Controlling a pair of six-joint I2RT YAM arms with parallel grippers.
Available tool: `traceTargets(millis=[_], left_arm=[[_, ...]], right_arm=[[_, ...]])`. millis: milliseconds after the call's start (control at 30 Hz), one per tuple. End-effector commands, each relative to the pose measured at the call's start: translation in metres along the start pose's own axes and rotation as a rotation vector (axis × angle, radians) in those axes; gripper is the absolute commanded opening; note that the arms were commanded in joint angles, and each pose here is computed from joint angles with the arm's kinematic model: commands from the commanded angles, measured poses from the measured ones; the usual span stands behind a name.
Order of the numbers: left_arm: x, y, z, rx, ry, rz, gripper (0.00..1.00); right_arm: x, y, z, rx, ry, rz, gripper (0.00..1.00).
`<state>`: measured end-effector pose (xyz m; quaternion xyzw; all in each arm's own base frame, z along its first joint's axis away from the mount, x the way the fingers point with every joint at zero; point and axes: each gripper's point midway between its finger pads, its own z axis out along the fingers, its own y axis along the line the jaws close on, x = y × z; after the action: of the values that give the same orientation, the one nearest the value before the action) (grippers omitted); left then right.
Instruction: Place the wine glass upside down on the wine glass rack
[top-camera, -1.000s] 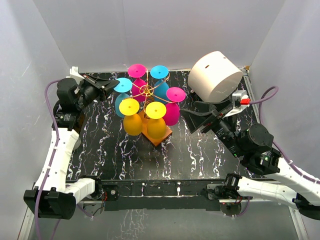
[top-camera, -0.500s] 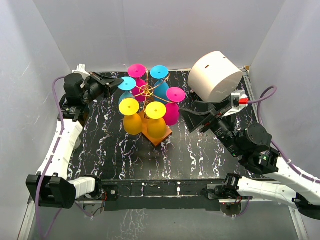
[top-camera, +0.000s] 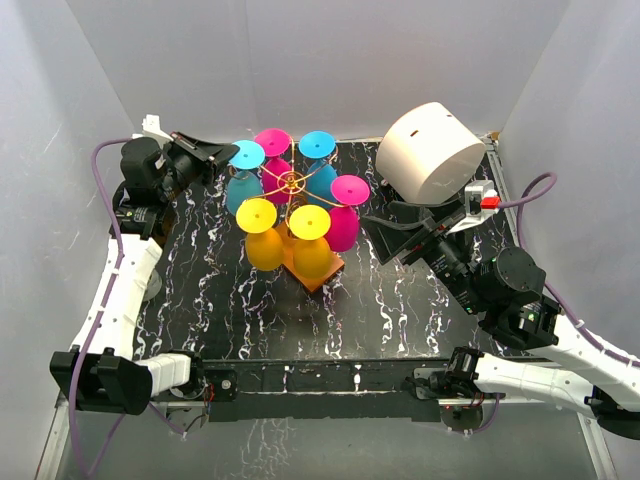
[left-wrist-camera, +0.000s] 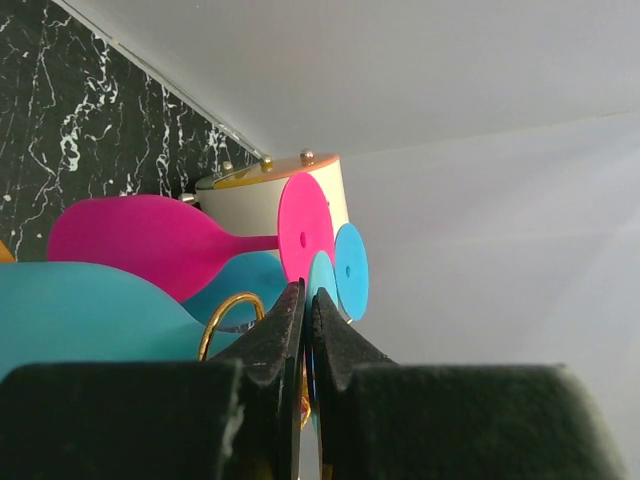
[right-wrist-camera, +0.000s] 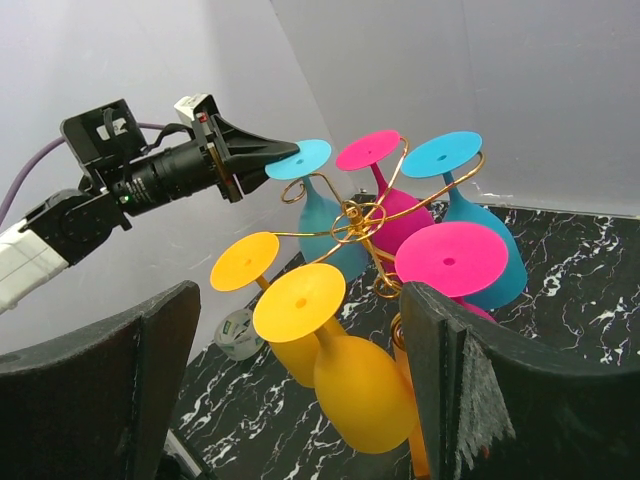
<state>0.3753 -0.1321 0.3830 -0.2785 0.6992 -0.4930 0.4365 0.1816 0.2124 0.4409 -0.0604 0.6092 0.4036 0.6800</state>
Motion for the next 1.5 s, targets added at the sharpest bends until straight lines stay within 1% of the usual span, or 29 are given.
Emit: traceTargets(millis=[0,300,533,833,967,1233,1467], left_arm=[[-0.008,-0.012,-0.014,0.012,-0.055,0.060,0.00],[-0.006,-0.005,-0.018,-0.009,-0.054,0.070,0.00],[-0.011,-0.002,-0.018,-0.031,-0.081,0.093,0.00],[-0.008,-0.002,-0.023,-0.033,-0.074,0.104,0.00],[-0.003,0.002,-0.030,-0.052,-0.060,0.112,0.00],[0.014,0.009,-0.034,-0.055,0.019,0.125,0.00],[0.020,0.015,-0.031,-0.066,0.058,0.132,0.06]], right_arm=[[-0.015,0.003,-0.001,-0.012,-0.055,0.015,0.79],[-0.018,0.013,-0.007,-0.079,-0.071,0.022,0.80],[-0.020,0.014,-0.008,-0.086,-0.073,0.025,0.80],[-0.021,0.014,-0.008,-0.087,-0.077,0.026,0.80],[-0.021,0.015,-0.007,-0.088,-0.077,0.026,0.80],[-0.020,0.017,-0.004,-0.094,-0.075,0.024,0.80],[-0.021,0.020,-0.003,-0.104,-0.077,0.027,0.81]])
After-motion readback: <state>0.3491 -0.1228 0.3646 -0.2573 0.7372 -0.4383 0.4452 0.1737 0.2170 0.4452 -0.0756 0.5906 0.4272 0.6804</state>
